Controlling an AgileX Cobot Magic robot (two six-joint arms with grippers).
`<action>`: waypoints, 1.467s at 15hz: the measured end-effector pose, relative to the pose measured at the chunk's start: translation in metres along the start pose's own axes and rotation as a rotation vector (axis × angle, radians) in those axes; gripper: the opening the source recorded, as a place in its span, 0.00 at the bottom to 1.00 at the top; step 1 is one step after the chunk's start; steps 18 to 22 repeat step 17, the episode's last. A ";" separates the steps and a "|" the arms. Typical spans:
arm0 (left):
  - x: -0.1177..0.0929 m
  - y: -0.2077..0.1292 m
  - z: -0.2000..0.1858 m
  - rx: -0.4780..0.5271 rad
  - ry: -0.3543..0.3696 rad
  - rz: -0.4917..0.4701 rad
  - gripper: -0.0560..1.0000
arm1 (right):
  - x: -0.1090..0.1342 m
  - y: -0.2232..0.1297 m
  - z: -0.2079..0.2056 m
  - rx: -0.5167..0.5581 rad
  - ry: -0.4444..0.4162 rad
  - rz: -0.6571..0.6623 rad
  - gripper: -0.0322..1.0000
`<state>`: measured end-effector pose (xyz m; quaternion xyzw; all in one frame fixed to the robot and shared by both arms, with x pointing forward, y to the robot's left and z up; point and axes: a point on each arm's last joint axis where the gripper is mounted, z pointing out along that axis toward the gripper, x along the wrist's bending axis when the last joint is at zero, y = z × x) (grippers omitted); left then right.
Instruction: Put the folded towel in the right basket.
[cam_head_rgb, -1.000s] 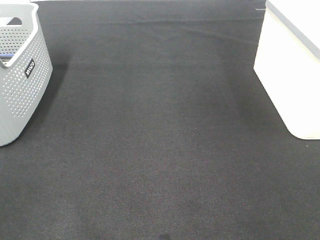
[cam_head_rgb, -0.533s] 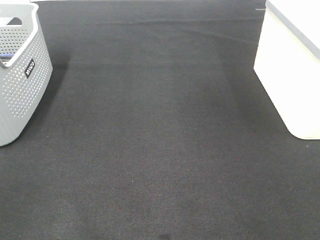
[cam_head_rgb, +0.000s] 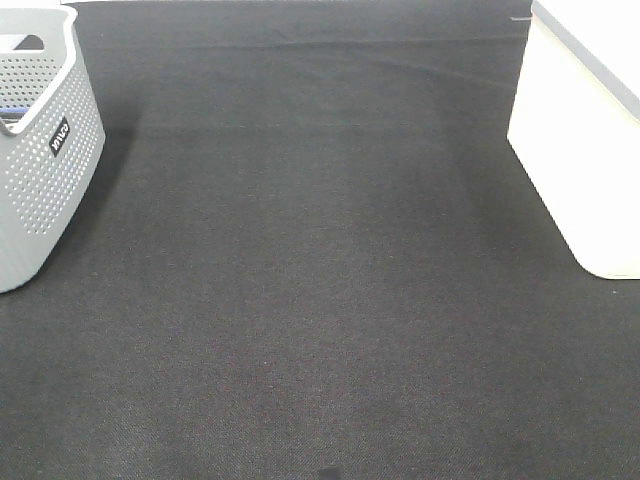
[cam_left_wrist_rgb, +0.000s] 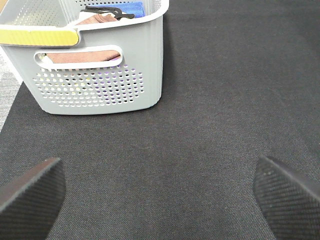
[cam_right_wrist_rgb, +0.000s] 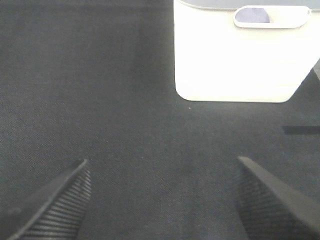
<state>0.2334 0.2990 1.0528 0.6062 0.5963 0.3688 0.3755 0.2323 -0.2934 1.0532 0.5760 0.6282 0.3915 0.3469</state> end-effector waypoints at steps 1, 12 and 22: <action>0.000 0.000 0.000 0.000 0.000 0.000 0.97 | 0.000 0.000 0.000 -0.002 0.003 0.001 0.75; 0.000 0.000 0.000 0.000 0.000 0.000 0.97 | 0.000 0.000 0.000 -0.003 0.003 0.002 0.75; 0.000 0.000 0.000 0.000 0.000 0.000 0.97 | 0.000 0.000 0.000 -0.003 0.003 0.002 0.75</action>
